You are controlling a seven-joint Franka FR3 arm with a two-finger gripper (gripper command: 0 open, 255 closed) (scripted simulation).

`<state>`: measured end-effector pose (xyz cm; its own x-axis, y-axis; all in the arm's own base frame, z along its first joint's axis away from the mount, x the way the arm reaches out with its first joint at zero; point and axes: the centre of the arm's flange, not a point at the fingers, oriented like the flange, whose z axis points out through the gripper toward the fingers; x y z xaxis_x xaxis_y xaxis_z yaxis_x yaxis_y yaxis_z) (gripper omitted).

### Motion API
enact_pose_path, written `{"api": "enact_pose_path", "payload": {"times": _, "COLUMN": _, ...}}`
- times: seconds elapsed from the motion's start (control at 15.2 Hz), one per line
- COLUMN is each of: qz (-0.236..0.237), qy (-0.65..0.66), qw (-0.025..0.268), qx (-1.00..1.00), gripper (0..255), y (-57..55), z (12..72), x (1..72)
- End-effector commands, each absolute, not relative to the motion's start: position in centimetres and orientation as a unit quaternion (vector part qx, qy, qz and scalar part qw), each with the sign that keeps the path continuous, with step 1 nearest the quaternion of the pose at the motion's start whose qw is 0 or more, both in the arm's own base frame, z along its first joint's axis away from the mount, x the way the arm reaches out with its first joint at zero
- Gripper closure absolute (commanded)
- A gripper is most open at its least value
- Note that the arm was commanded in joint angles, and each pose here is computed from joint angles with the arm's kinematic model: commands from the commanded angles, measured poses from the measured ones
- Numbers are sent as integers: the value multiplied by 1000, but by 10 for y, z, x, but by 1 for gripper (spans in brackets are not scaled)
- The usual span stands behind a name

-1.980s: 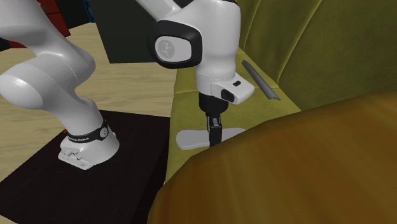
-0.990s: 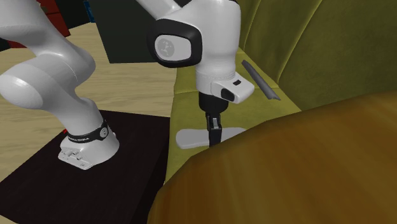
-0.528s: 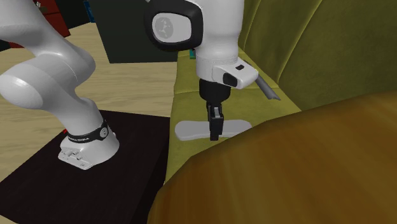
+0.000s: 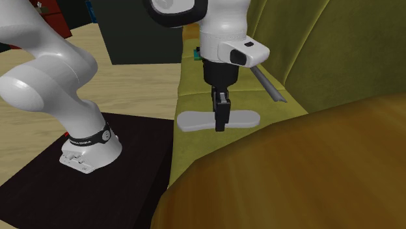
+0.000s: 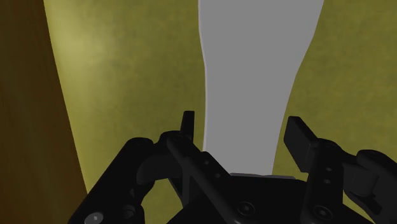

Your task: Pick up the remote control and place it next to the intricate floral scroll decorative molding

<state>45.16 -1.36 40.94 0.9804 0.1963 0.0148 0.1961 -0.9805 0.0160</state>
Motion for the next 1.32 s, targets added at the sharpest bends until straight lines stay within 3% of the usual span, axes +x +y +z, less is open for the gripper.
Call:
{"api": "enact_pose_path", "payload": {"times": 0.0, "qz": 8, "qy": 99, "qw": 7, "qx": 995, "gripper": 255, "y": -14, "z": 420, "x": 452}}
{"api": "enact_pose_path", "payload": {"times": 1.25, "qz": 8, "qy": 99, "qw": 7, "qx": 995, "gripper": 255, "y": 197, "z": 434, "x": 461}}
